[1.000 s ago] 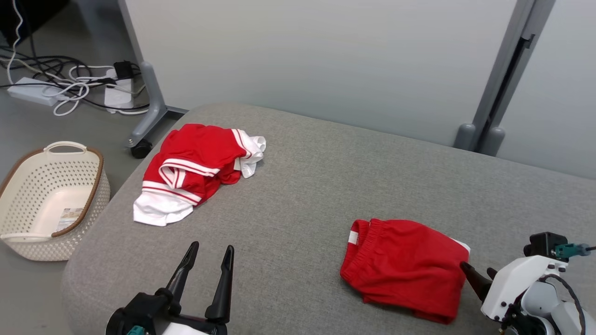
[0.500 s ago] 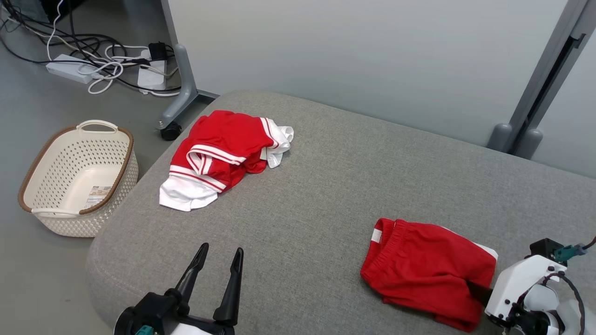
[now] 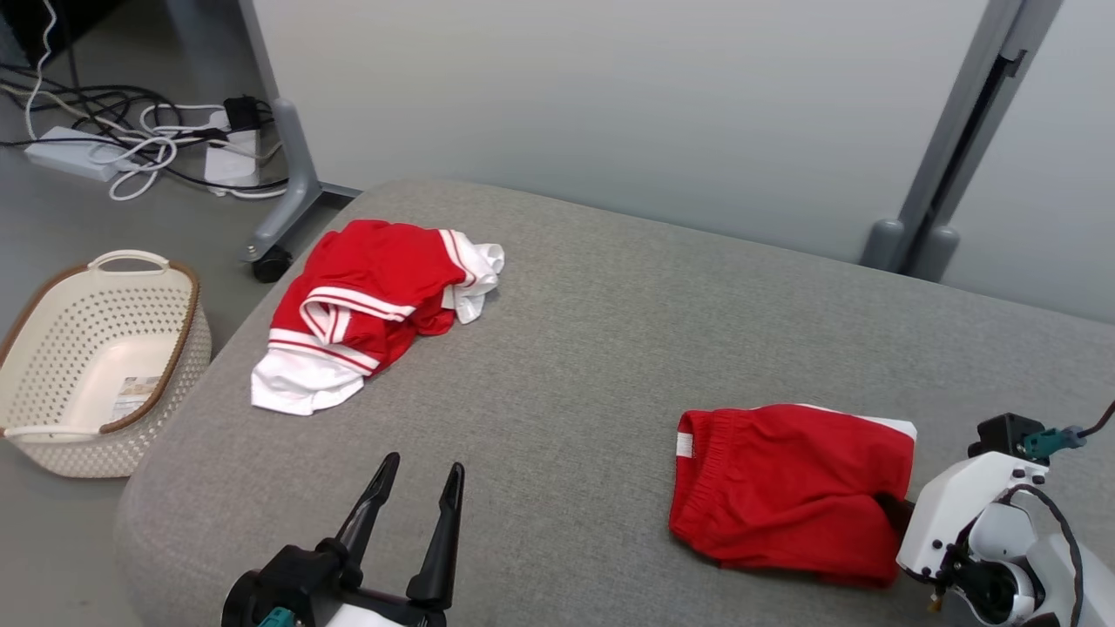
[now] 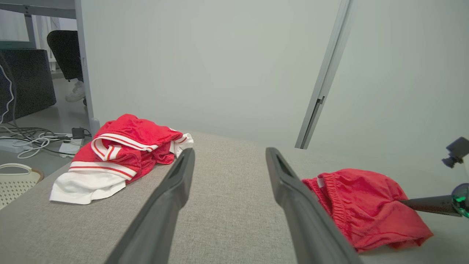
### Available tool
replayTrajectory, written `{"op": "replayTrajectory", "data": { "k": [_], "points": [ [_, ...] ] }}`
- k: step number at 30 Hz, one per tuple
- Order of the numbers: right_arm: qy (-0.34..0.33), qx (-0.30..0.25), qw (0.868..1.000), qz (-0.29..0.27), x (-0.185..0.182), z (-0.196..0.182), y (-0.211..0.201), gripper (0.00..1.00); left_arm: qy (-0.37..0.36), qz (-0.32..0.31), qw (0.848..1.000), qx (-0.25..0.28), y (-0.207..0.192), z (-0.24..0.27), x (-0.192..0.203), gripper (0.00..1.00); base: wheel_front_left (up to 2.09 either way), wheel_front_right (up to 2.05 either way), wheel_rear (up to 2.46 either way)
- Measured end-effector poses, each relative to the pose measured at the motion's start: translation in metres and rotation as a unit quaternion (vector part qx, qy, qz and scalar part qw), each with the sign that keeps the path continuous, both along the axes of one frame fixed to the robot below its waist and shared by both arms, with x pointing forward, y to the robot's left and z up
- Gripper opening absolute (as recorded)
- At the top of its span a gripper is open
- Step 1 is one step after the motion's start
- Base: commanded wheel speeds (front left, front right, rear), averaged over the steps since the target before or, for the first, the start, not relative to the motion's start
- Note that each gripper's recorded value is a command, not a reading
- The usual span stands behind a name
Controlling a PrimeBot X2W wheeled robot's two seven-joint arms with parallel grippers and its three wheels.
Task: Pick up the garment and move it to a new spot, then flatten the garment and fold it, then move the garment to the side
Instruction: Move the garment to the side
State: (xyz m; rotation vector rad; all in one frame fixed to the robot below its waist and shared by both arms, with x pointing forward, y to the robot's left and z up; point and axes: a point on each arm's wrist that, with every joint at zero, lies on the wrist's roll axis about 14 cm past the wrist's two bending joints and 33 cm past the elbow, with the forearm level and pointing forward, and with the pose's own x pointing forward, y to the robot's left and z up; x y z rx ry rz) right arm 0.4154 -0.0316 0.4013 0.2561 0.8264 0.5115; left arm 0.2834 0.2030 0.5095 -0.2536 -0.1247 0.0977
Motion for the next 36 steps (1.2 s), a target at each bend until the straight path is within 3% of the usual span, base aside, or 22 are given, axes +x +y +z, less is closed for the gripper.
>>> {"op": "replayTrajectory", "data": {
  "k": [13,26,36],
  "points": [
    [-0.058,-0.037,0.997,-0.046,-0.001,0.026,-0.076,0.00,-0.013,-0.154,0.988,-0.009,-0.089,0.010,0.043,1.00,0.00,0.00,0.00],
    [-0.065,-0.085,0.983,-0.152,-0.027,0.033,-0.187,0.00,-0.020,-0.331,0.943,-0.012,-0.200,0.016,0.069,1.00,0.00,0.00,0.00],
    [-0.077,-0.130,0.971,-0.186,-0.013,0.038,-0.239,0.00,0.001,-0.398,0.917,-0.008,-0.235,-0.001,0.090,1.00,0.00,0.00,0.00]
  ]
}}
